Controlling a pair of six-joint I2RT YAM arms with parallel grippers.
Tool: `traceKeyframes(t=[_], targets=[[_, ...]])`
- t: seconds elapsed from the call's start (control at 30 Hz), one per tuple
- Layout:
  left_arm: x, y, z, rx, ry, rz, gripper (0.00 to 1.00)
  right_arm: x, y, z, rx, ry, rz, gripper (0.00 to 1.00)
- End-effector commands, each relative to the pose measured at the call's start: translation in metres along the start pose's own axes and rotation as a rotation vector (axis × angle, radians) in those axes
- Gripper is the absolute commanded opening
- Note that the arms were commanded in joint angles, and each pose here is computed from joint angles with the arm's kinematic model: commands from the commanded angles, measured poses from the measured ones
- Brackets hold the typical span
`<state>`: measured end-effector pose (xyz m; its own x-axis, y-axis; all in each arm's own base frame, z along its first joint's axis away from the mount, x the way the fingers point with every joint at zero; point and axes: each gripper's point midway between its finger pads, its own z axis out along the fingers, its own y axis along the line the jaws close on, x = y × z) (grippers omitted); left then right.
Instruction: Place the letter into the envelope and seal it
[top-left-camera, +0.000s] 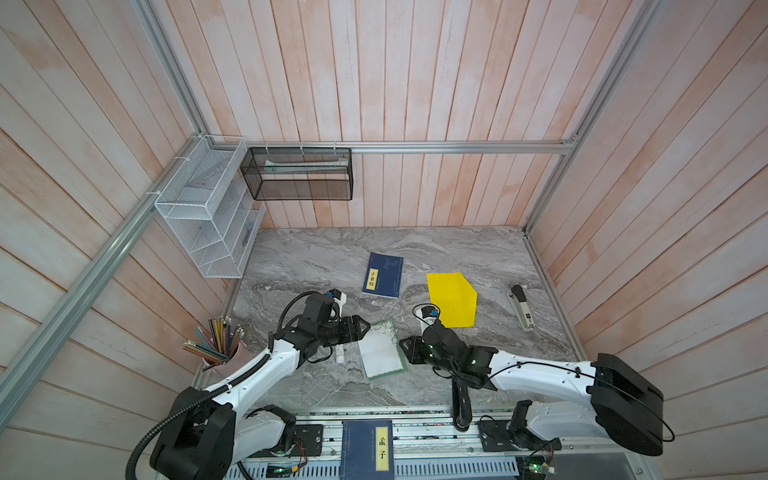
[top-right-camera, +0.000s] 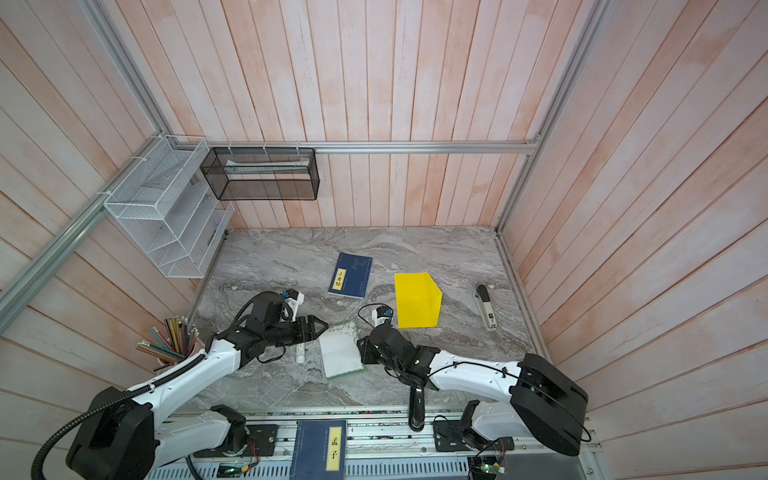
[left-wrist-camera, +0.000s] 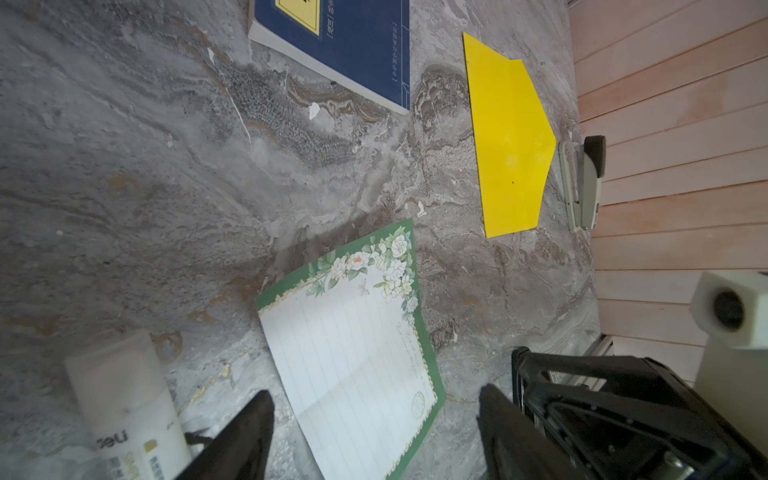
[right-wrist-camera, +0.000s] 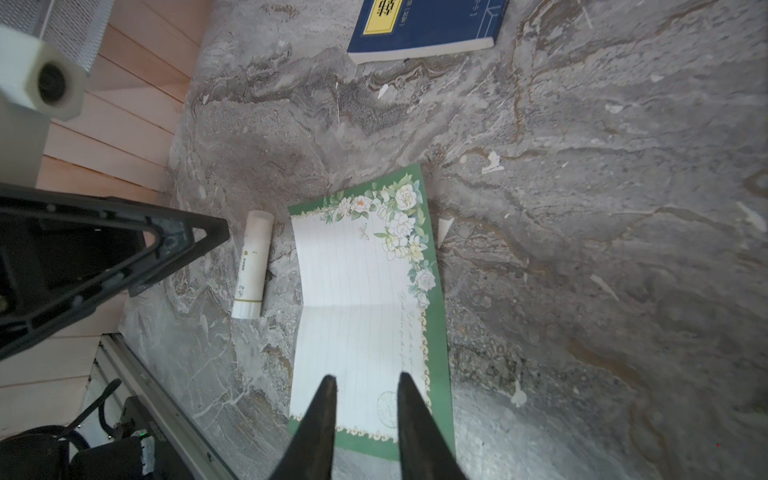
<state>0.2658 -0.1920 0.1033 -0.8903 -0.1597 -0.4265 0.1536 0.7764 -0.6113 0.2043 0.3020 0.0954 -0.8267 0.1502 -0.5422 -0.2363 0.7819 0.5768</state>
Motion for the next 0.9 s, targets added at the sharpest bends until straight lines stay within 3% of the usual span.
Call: traceKeyframes(t=[0.0, 0.1, 0.27, 0.87], targets=[[0.004, 0.010, 0.006, -0.027, -0.001, 0.011, 0.79, 0.005, -0.001, 0.005, 0.009, -0.011, 0.016, 0.16], [0.006, 0.011, 0.010, -0.029, 0.009, 0.010, 0.79, 0.009, 0.000, 0.008, 0.011, -0.001, 0.022, 0.06], [0.007, 0.018, 0.017, -0.051, 0.025, 0.014, 0.79, 0.016, 0.001, 0.014, 0.006, 0.013, 0.032, 0.00], [0.005, 0.030, 0.039, -0.084, 0.053, 0.037, 0.74, 0.039, 0.004, 0.040, 0.001, 0.108, 0.027, 0.00]])
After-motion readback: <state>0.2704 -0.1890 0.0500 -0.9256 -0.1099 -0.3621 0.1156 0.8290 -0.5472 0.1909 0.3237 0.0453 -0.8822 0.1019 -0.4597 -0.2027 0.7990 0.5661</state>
